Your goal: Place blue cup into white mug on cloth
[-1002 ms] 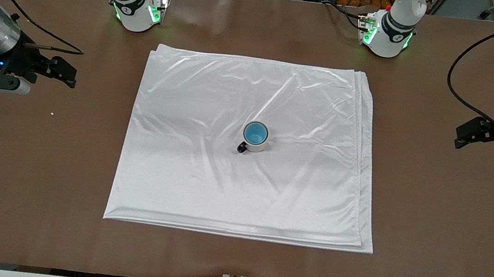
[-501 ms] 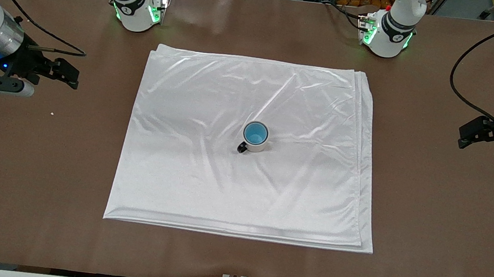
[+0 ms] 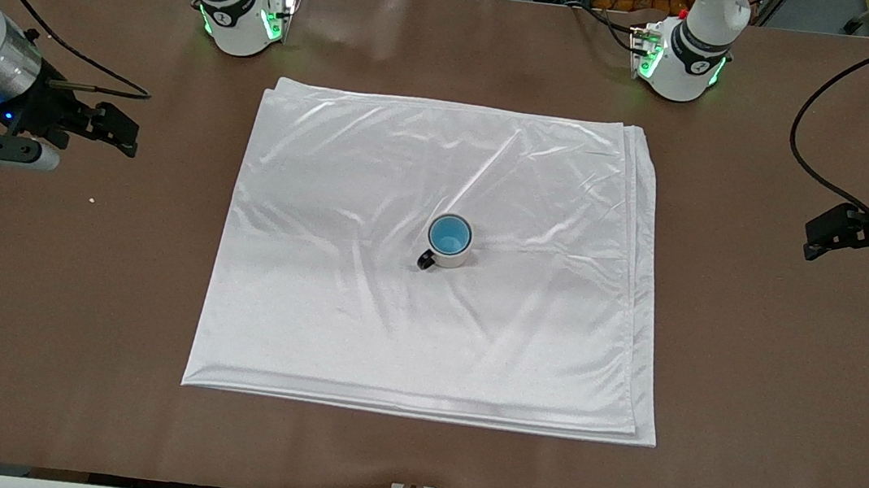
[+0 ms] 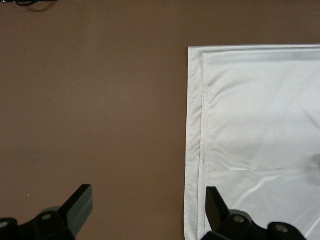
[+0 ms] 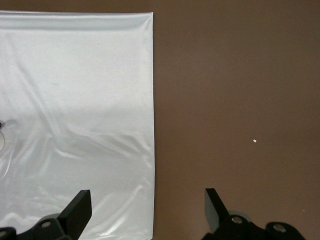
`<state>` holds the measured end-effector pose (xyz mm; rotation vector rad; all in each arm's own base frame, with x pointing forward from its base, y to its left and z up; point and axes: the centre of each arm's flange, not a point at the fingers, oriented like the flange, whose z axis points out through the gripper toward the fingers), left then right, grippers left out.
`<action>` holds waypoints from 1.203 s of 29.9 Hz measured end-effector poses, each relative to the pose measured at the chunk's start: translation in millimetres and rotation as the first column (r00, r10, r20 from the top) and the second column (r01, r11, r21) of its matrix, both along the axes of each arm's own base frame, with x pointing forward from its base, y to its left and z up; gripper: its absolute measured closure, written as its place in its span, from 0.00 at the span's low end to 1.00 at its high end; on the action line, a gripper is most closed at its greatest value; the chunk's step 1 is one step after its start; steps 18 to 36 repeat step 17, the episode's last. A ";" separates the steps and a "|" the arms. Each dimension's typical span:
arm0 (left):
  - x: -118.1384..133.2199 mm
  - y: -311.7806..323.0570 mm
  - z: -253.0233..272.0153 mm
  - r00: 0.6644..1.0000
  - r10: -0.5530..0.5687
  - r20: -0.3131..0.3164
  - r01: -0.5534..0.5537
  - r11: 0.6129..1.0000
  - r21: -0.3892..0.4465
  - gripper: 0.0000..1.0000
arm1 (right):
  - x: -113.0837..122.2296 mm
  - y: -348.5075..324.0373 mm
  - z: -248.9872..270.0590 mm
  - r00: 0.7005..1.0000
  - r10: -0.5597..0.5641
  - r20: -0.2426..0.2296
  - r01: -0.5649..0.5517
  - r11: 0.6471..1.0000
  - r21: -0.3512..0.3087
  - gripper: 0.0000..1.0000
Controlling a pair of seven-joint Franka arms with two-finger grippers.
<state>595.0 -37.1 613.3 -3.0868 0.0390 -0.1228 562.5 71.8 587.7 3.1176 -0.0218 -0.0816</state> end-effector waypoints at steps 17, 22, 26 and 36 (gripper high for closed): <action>-0.4 -1.8 -0.3 1.000 -0.003 -0.003 0.003 1.000 0.000 0.00 | 2.7 8.2 -5.7 1.000 0.018 -0.003 -0.018 1.000 0.000 0.00; -0.4 -1.8 -0.3 1.000 -0.003 -0.003 0.003 1.000 0.000 0.00 | 2.7 8.2 -5.7 1.000 0.018 -0.003 -0.018 1.000 0.000 0.00; -0.4 -1.8 -0.3 1.000 -0.003 -0.003 0.003 1.000 0.000 0.00 | 2.7 8.2 -5.7 1.000 0.018 -0.003 -0.018 1.000 0.000 0.00; -0.4 -1.8 -0.3 1.000 -0.003 -0.003 0.003 1.000 0.000 0.00 | 2.7 8.2 -5.7 1.000 0.018 -0.003 -0.018 1.000 0.000 0.00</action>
